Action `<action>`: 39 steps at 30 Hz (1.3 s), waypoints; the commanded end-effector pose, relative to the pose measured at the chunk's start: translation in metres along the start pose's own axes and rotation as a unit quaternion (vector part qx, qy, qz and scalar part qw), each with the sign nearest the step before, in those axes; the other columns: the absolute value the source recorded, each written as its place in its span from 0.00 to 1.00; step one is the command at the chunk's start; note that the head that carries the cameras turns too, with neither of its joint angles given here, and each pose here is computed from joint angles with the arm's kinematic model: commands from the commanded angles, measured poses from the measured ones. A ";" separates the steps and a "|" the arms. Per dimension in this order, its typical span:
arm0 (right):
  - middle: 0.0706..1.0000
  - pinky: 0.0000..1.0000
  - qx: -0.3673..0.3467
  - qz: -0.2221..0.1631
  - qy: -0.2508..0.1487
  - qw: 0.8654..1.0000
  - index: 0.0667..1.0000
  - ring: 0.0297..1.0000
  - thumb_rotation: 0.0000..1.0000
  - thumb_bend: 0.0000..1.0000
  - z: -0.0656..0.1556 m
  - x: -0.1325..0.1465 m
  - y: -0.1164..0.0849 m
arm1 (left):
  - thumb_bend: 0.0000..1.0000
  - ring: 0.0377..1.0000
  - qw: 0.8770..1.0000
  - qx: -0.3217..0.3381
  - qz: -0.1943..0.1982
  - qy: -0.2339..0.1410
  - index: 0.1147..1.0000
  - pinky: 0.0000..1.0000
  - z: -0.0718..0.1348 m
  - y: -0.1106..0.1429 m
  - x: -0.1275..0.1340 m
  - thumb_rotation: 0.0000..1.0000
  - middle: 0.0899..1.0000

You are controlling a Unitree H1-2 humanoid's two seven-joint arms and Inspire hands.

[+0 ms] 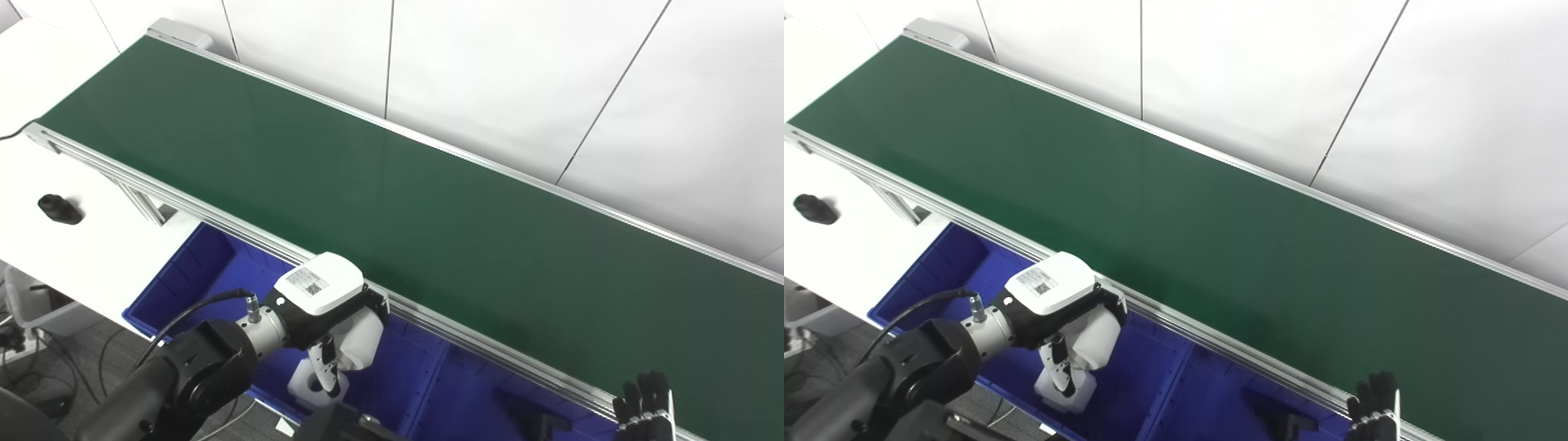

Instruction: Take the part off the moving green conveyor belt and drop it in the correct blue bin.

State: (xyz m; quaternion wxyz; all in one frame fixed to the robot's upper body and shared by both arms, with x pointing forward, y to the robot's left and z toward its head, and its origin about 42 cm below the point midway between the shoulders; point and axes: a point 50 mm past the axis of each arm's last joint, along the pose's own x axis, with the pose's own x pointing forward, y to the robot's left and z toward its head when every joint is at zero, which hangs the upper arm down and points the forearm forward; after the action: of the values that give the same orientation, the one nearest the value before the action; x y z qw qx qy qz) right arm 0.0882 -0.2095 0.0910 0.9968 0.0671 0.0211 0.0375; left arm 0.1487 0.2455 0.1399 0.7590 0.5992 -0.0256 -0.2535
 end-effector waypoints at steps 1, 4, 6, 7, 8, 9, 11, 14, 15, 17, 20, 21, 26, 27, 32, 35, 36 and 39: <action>1.00 1.00 0.005 0.003 -0.027 1.000 1.00 1.00 1.00 0.95 0.008 0.001 0.004 | 0.52 0.34 0.999 0.024 0.027 -0.027 0.45 0.31 0.001 0.007 0.002 0.00 0.37; 1.00 1.00 0.004 0.003 -0.028 1.000 1.00 1.00 1.00 0.95 0.009 0.000 0.003 | 0.52 0.37 0.999 0.033 0.022 -0.034 0.45 0.34 0.000 0.004 0.005 0.00 0.39; 1.00 1.00 0.005 0.002 -0.029 1.000 1.00 1.00 1.00 0.95 0.009 0.000 0.003 | 0.52 0.37 0.998 0.037 0.019 -0.036 0.45 0.34 0.001 0.004 0.007 0.00 0.39; 1.00 1.00 0.006 0.003 -0.030 1.000 1.00 1.00 1.00 0.94 0.009 -0.001 0.003 | 0.52 0.36 0.998 0.039 0.018 -0.037 0.45 0.33 0.001 0.004 0.007 0.00 0.39; 1.00 1.00 0.006 0.003 -0.030 1.000 1.00 1.00 1.00 0.94 0.009 -0.001 0.003 | 0.52 0.37 0.998 0.042 0.018 -0.037 0.45 0.33 0.001 0.004 0.007 0.00 0.39; 1.00 1.00 0.006 0.003 -0.030 1.000 1.00 1.00 1.00 0.94 0.009 -0.001 0.003 | 0.52 0.38 0.998 0.047 0.016 -0.038 0.45 0.34 0.001 0.005 0.007 0.00 0.40; 1.00 1.00 0.006 0.003 -0.030 1.000 1.00 1.00 1.00 0.94 0.009 -0.001 0.003 | 0.81 0.52 0.998 0.057 -0.004 -0.034 0.52 0.44 0.002 0.009 0.005 0.16 0.56; 1.00 1.00 0.005 0.002 -0.031 1.000 1.00 1.00 1.00 0.94 0.010 -0.002 0.004 | 0.98 0.75 0.995 0.080 -0.061 -0.019 0.76 0.67 0.002 0.016 -0.001 0.55 0.80; 1.00 1.00 0.004 0.002 -0.032 0.999 1.00 1.00 1.00 0.94 0.010 -0.002 0.005 | 0.99 0.81 0.994 0.085 -0.071 -0.016 0.82 0.73 0.001 0.018 -0.002 0.63 0.85; 1.00 1.00 0.005 0.002 -0.033 0.999 1.00 1.00 1.00 0.94 0.011 -0.002 0.005 | 1.00 0.85 0.992 0.090 -0.082 -0.013 0.87 0.78 0.000 0.023 -0.004 0.68 0.89; 1.00 1.00 0.004 0.002 -0.033 0.999 1.00 1.00 1.00 0.94 0.011 -0.002 0.005 | 1.00 0.89 0.992 0.093 -0.088 -0.009 0.91 0.83 0.000 0.027 -0.006 0.71 0.93; 1.00 1.00 0.004 0.002 -0.033 0.999 1.00 1.00 1.00 0.94 0.011 -0.002 0.005 | 1.00 0.89 0.992 0.093 -0.087 -0.010 0.91 0.84 0.000 0.028 -0.006 0.71 0.93; 1.00 1.00 0.005 0.003 -0.033 0.999 1.00 1.00 1.00 0.94 0.011 -0.002 0.005 | 1.00 0.89 0.991 0.093 -0.093 -0.016 0.92 0.85 0.002 0.030 -0.007 0.72 0.94; 1.00 1.00 0.005 0.003 -0.033 0.999 1.00 1.00 1.00 0.94 0.012 -0.003 0.005 | 1.00 0.89 0.991 0.092 -0.093 -0.018 0.92 0.84 0.003 0.031 -0.007 0.73 0.94; 1.00 1.00 0.004 0.002 -0.033 0.999 1.00 1.00 1.00 0.94 0.014 -0.003 0.005 | 1.00 0.88 0.997 0.004 -0.073 -0.038 0.89 0.84 0.016 0.046 -0.014 0.75 0.93; 1.00 1.00 0.004 0.001 -0.032 0.999 1.00 1.00 1.00 0.94 0.015 -0.003 0.006 | 1.00 0.91 0.984 -0.152 -0.043 -0.082 0.90 0.85 0.025 0.055 -0.017 0.72 0.95; 1.00 1.00 0.003 0.001 -0.032 0.999 1.00 1.00 1.00 0.94 0.015 -0.003 0.006 | 1.00 0.95 0.976 -0.195 -0.038 -0.094 0.93 0.87 0.027 0.058 -0.018 0.72 0.98; 1.00 1.00 0.001 0.002 -0.030 1.000 1.00 1.00 1.00 0.94 0.016 -0.004 0.010 | 1.00 0.99 0.927 -0.351 -0.008 -0.130 0.97 0.89 0.031 0.060 -0.020 0.74 1.00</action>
State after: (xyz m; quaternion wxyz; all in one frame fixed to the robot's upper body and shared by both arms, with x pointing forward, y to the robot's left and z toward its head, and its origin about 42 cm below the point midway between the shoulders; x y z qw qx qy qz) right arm 0.0865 -0.2066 0.0938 0.9968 0.0688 0.0178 0.0370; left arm 0.1454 0.2369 0.1927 0.8522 0.3914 0.0039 -0.3471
